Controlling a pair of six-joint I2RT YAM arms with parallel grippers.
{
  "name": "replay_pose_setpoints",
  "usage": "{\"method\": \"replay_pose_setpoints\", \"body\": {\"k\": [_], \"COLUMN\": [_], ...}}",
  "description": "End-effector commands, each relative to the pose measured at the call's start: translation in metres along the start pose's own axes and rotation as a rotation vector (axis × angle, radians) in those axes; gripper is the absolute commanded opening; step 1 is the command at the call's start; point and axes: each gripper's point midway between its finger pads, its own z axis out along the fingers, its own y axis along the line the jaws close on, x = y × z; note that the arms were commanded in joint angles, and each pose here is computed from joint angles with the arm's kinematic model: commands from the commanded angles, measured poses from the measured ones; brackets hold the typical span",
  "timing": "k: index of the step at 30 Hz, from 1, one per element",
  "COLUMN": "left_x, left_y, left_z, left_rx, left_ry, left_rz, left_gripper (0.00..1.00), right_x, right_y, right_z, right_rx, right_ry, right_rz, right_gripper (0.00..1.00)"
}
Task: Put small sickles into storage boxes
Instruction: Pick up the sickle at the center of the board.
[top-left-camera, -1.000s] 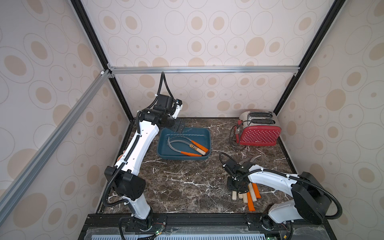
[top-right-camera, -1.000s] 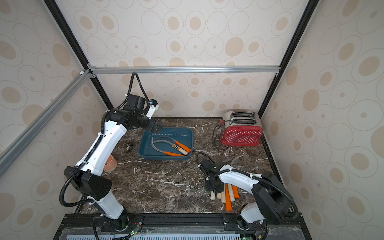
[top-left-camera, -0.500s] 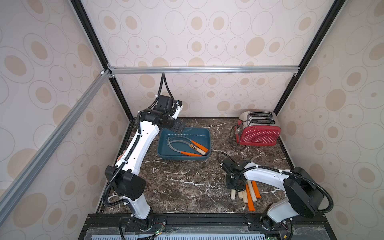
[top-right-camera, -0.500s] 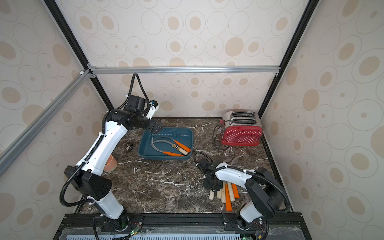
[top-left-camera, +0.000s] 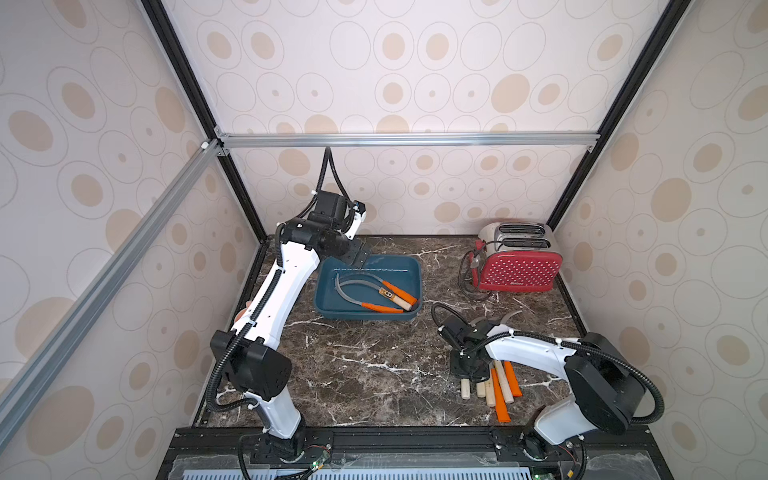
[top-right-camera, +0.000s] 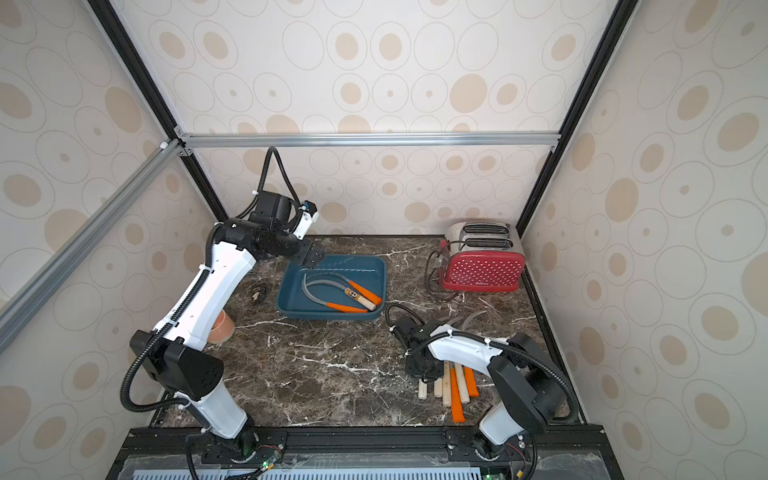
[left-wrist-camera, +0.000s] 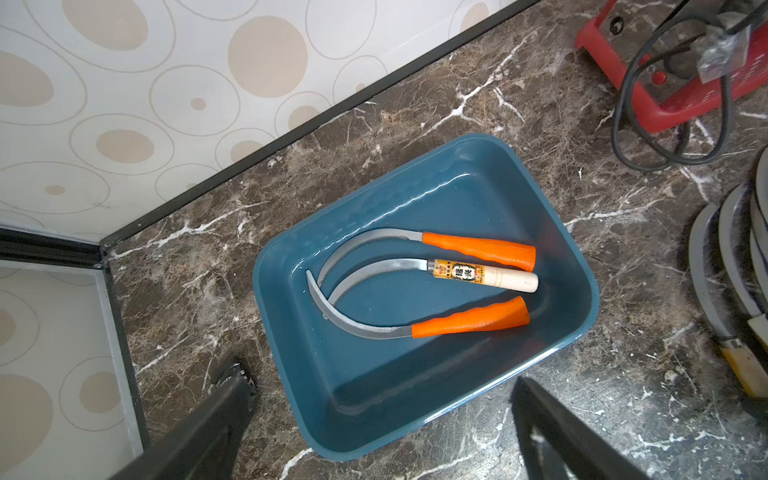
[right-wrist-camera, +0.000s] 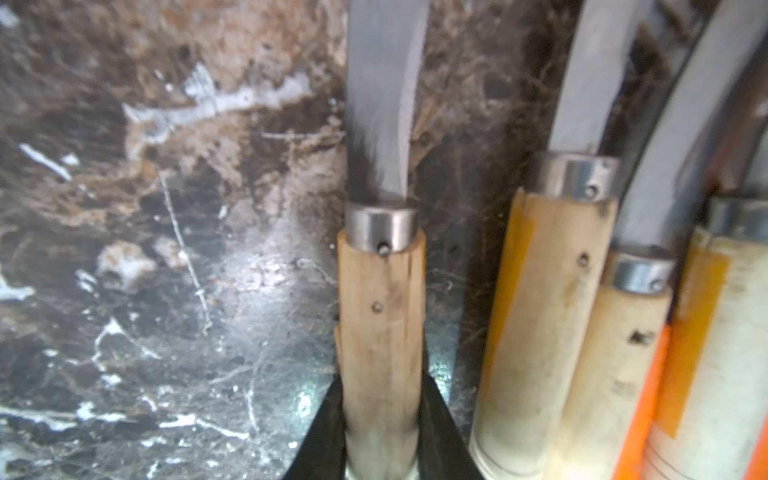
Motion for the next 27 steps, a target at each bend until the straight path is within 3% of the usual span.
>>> {"method": "replay_pose_setpoints", "body": {"k": [1, 4, 19, 27], "left_x": [-0.003, -0.005, 0.001, 0.009], "left_y": [0.005, 0.004, 0.008, 0.026], "left_z": [-0.002, -0.003, 0.004, 0.006], "left_rx": [-0.016, -0.010, -0.029, -0.014], "left_ry": [-0.011, -0.020, -0.006, 0.011], "left_rz": [0.038, 0.040, -0.001, -0.127], "left_gripper": [0.99, 0.99, 0.99, 0.99], "right_x": [-0.005, -0.008, -0.012, -0.030], "right_y": [-0.006, 0.000, 0.018, 0.041], "right_z": [0.006, -0.004, -0.065, -0.109], "right_rx": [0.038, 0.000, -0.121, -0.179], "right_ry": [-0.045, -0.080, -0.207, -0.300], "right_rz": [0.004, -0.012, -0.134, -0.232], "right_gripper": [0.10, 0.00, 0.00, 0.00]}}
